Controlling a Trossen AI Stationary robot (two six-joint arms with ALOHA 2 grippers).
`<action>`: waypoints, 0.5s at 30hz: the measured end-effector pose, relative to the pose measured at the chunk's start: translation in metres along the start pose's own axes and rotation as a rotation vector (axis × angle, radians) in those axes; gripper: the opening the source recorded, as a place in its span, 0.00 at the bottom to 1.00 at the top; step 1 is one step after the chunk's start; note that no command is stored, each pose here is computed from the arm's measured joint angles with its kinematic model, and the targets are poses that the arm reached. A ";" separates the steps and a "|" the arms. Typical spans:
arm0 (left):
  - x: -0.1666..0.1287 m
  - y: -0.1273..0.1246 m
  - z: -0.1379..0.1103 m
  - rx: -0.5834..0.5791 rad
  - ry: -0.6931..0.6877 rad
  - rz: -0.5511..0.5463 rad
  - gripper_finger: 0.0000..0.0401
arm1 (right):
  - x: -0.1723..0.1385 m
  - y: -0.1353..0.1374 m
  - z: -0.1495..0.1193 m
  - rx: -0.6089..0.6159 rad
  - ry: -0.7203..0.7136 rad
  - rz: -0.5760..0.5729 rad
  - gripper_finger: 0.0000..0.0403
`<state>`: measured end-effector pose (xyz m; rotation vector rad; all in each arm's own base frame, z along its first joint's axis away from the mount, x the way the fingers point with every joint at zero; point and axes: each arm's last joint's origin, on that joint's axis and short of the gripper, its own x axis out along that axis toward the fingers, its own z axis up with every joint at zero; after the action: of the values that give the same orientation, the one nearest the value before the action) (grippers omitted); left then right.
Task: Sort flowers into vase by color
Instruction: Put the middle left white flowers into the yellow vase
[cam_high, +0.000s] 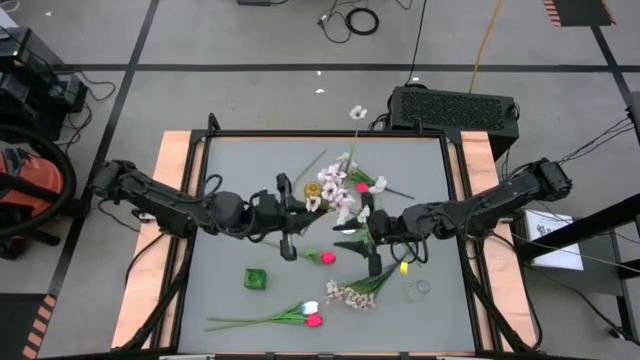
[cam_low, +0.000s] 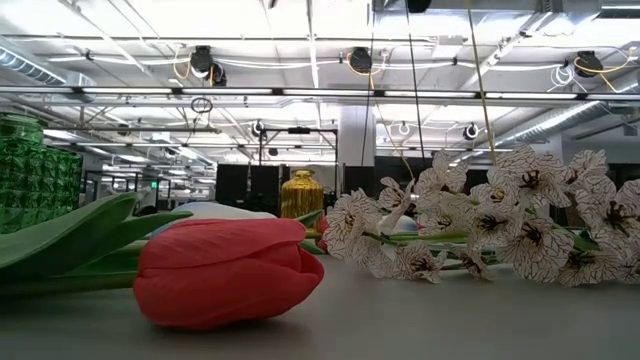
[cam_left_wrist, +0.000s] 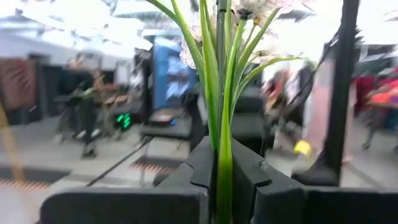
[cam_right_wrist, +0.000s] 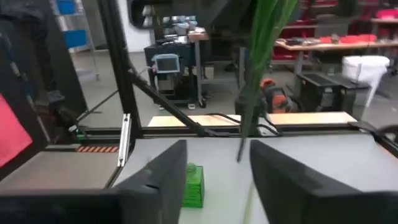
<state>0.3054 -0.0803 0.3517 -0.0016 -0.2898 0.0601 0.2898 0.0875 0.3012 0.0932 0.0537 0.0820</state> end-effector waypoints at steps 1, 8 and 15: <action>0.002 -0.001 -0.001 -0.003 -0.016 -0.025 0.07 | 0.003 0.001 -0.002 -0.008 -0.007 0.002 0.46; 0.014 -0.004 -0.017 -0.013 -0.096 -0.147 0.07 | 0.024 0.000 -0.018 -0.015 -0.047 -0.006 0.57; 0.022 0.002 -0.031 0.000 -0.108 -0.187 0.07 | 0.034 -0.004 -0.026 -0.017 -0.056 0.059 0.56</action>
<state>0.3352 -0.0764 0.3285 0.0283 -0.3970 -0.1259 0.3221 0.0890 0.2735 0.0796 -0.0061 0.1384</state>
